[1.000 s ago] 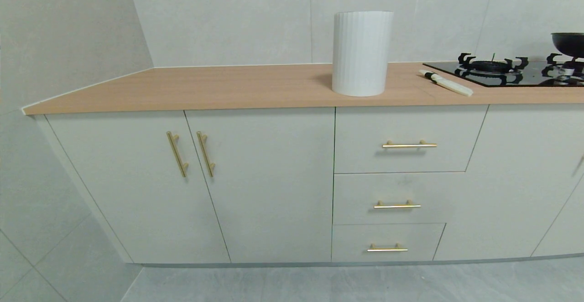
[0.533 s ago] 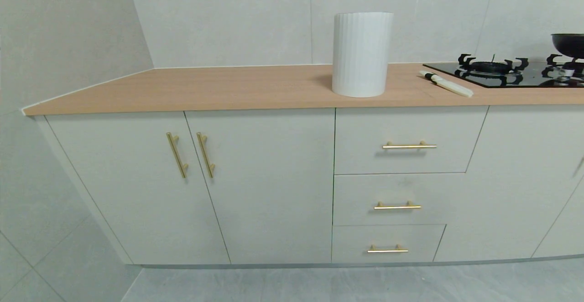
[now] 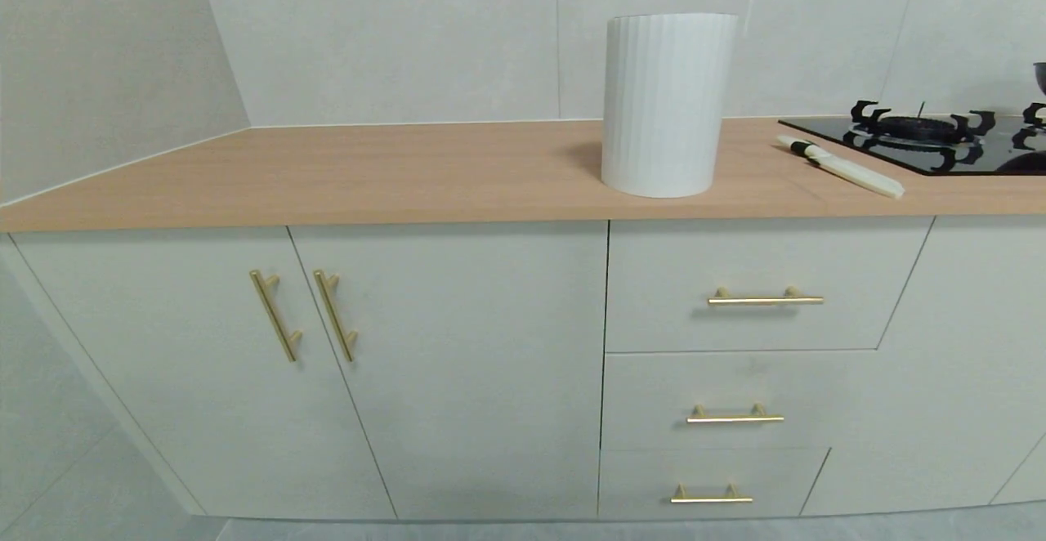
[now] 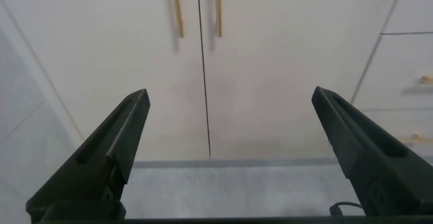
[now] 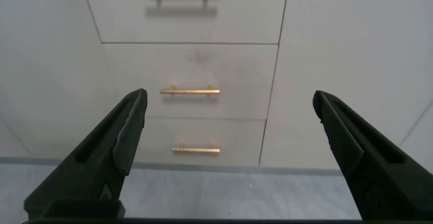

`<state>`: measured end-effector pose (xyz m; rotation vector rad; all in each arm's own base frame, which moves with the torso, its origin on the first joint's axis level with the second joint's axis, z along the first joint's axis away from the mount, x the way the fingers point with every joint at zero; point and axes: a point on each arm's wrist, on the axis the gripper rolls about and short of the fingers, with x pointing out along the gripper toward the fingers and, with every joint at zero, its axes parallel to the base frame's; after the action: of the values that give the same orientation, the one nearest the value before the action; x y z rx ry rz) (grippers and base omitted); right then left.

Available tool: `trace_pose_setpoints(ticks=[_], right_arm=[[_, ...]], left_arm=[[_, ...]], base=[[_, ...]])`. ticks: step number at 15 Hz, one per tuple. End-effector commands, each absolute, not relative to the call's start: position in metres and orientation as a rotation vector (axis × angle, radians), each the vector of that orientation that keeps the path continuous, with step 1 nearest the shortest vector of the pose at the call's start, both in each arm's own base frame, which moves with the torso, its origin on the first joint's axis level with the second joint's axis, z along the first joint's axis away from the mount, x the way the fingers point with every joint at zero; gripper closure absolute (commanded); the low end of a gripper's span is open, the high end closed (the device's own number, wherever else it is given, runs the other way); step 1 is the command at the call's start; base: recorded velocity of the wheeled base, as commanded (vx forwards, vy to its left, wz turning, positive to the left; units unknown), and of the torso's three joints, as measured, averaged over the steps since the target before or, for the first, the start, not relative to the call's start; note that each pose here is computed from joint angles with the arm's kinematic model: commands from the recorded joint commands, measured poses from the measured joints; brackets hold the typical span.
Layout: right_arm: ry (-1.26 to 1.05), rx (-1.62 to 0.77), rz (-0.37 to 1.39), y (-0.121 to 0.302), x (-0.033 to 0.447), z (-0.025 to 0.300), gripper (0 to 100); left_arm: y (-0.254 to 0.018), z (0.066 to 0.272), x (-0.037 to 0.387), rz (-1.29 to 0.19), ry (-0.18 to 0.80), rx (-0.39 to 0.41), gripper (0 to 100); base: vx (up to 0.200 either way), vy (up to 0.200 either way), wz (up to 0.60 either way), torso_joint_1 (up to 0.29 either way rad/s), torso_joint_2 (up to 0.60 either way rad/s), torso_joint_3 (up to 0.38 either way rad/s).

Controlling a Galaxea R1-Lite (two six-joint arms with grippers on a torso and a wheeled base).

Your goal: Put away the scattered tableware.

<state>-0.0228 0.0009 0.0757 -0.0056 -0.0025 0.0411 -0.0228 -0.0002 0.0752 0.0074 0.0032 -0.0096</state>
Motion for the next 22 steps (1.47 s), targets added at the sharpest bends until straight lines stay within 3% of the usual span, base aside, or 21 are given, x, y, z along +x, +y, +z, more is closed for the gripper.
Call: trace_pose_setpoints(ticks=[1, 8, 20, 22], right_arm=[[-0.002, -0.006, 0.041, 0.0009, -0.0227, 0.0758, 0], [-0.002, -0.005, 0.041, 0.0009, -0.0227, 0.0758, 0], [-0.003, -0.003, 0.041, 0.0009, -0.0228, 0.0758, 0], [-0.003, -0.005, 0.041, 0.0009, -0.0228, 0.0758, 0]], left_arm=[[-0.0002, 0.0752, -0.0228, -0.011, 0.003, 0.008, 0], [-0.0002, 0.0752, -0.0228, -0.011, 0.003, 0.008, 0], [-0.0002, 0.0752, -0.0228, -0.009, 0.003, 0.006, 0], [-0.0002, 0.0752, -0.0228, -0.009, 0.003, 0.006, 0]], base=[[0.200, 0.000, 0.00, 0.002, 0.01, 0.012], [0.200, 0.000, 0.00, 0.002, 0.01, 0.005], [0.000, 0.000, 0.00, 0.000, 0.00, 0.000], [0.000, -0.200, 0.00, 0.000, 0.00, 0.002]])
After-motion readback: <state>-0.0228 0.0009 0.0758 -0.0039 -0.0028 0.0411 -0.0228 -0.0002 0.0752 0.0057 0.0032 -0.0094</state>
